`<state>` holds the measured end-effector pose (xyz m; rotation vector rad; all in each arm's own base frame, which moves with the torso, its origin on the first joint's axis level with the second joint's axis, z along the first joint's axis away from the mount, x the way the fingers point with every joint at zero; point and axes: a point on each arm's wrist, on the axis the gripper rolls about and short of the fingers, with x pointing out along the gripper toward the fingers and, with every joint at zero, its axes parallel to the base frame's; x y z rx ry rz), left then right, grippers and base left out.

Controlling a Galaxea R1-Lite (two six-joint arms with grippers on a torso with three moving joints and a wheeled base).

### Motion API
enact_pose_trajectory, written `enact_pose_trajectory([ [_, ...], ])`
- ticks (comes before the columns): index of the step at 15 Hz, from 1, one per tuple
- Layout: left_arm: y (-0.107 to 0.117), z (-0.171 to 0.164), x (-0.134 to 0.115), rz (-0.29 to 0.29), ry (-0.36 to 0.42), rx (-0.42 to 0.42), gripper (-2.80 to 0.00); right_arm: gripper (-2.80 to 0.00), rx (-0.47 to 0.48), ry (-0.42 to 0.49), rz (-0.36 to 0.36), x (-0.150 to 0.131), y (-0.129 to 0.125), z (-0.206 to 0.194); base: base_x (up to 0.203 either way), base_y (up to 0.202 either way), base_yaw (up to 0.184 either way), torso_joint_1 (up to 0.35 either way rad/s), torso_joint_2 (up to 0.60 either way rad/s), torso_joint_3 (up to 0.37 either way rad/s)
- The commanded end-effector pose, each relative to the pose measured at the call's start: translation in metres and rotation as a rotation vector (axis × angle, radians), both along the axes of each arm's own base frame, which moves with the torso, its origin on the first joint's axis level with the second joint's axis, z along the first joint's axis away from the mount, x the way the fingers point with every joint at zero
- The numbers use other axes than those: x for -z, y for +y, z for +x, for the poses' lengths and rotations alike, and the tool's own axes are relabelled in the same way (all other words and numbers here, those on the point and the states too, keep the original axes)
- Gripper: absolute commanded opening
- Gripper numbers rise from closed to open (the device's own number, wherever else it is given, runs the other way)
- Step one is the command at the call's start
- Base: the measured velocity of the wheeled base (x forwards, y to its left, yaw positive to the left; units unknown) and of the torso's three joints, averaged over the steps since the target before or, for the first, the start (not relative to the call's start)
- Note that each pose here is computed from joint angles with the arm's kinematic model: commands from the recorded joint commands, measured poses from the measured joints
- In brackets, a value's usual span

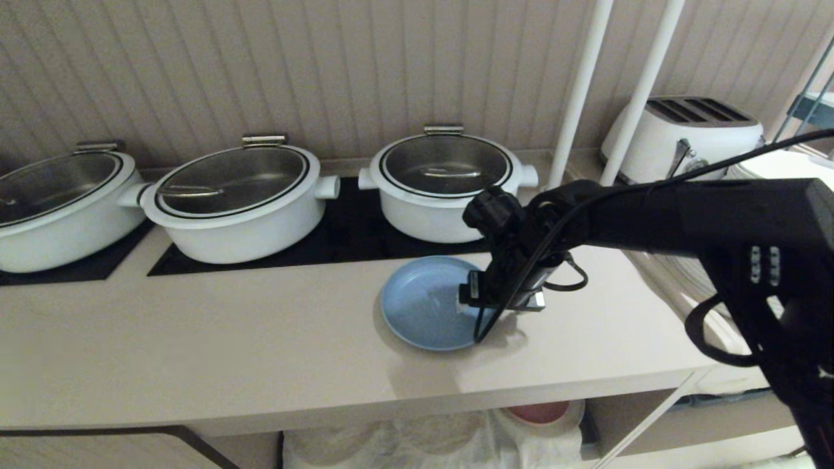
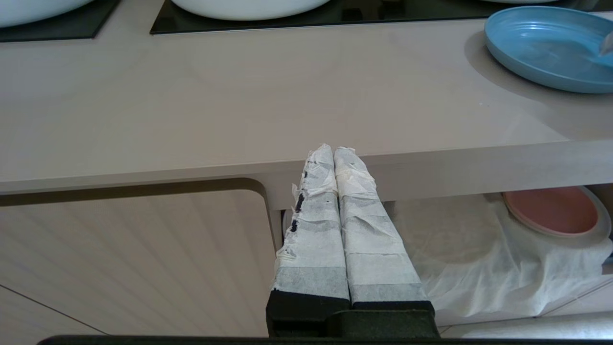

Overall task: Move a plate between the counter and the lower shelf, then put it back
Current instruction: Pick up the plate

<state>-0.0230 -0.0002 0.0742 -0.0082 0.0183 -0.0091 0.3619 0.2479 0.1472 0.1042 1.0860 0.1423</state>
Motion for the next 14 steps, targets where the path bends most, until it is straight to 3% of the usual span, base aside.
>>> enact_pose_trajectory([
  [1, 0.000, 0.000, 0.000, 0.000, 0.000, 0.000, -2.80, 0.00, 0.003, 0.005, -0.002, 0.001, 0.000, 0.000, 0.000, 0.000, 0.000, 0.000, 0.00, 0.000],
  [2, 0.000, 0.000, 0.000, 0.000, 0.000, 0.000, -2.80, -2.80, 0.003, 0.004, -0.001, 0.002, 0.000, 0.000, 0.000, 0.000, 0.000, 0.000, 0.00, 0.000],
  [6, 0.000, 0.000, 0.000, -0.001, 0.000, 0.000, -2.80, -2.80, 0.004, -0.011, 0.010, -0.007, -0.001, -0.002, 0.000, 0.000, 0.000, 0.000, 0.00, 0.000],
  [8, 0.000, 0.000, 0.000, 0.000, 0.000, 0.000, -2.80, -2.80, 0.004, 0.010, -0.005, 0.004, 0.001, 0.001, 0.000, 0.000, 0.000, 0.000, 0.00, 0.000],
  [14, 0.000, 0.000, 0.000, 0.000, 0.000, 0.000, -2.80, -2.80, -0.001, 0.009, -0.006, 0.003, 0.002, -0.001, 0.000, 0.000, 0.000, 0.000, 0.00, 0.000],
])
